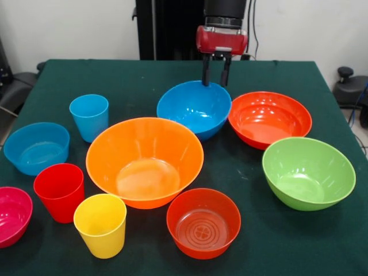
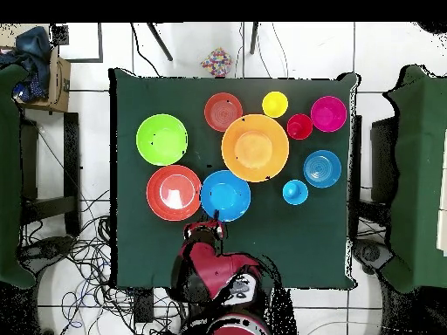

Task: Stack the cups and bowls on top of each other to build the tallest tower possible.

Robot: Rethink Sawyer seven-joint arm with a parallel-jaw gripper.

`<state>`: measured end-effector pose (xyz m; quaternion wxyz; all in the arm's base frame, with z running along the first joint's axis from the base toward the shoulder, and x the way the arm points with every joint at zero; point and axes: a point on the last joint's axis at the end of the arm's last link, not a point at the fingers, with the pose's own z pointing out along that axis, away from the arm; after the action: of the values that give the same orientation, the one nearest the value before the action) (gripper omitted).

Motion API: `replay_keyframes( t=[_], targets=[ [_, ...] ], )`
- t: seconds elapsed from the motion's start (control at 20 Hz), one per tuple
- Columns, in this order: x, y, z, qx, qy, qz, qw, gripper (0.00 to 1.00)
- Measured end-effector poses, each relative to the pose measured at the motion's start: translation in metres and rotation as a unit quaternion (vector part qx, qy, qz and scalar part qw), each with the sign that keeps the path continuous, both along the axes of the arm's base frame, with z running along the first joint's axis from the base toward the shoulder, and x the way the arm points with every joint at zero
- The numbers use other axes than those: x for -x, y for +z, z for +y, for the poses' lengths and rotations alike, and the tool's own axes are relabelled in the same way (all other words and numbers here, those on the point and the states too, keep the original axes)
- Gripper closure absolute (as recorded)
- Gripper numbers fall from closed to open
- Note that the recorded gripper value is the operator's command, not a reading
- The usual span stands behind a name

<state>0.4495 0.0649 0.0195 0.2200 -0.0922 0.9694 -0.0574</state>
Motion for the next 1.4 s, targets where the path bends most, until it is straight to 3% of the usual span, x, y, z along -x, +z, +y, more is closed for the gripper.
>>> replay_keyframes(
  t=[0.45, 1.0, 1.4],
  targets=[
    [0.0, 0.0, -0.03, -0.008, -0.021, 0.021, 0.9995, 0.0],
    [0.001, -0.001, -0.03, -0.009, -0.02, 0.023, 0.9995, 0.0],
    [0.004, -0.004, -0.018, -0.006, -0.001, 0.026, 0.9996, 0.0]
  ],
)
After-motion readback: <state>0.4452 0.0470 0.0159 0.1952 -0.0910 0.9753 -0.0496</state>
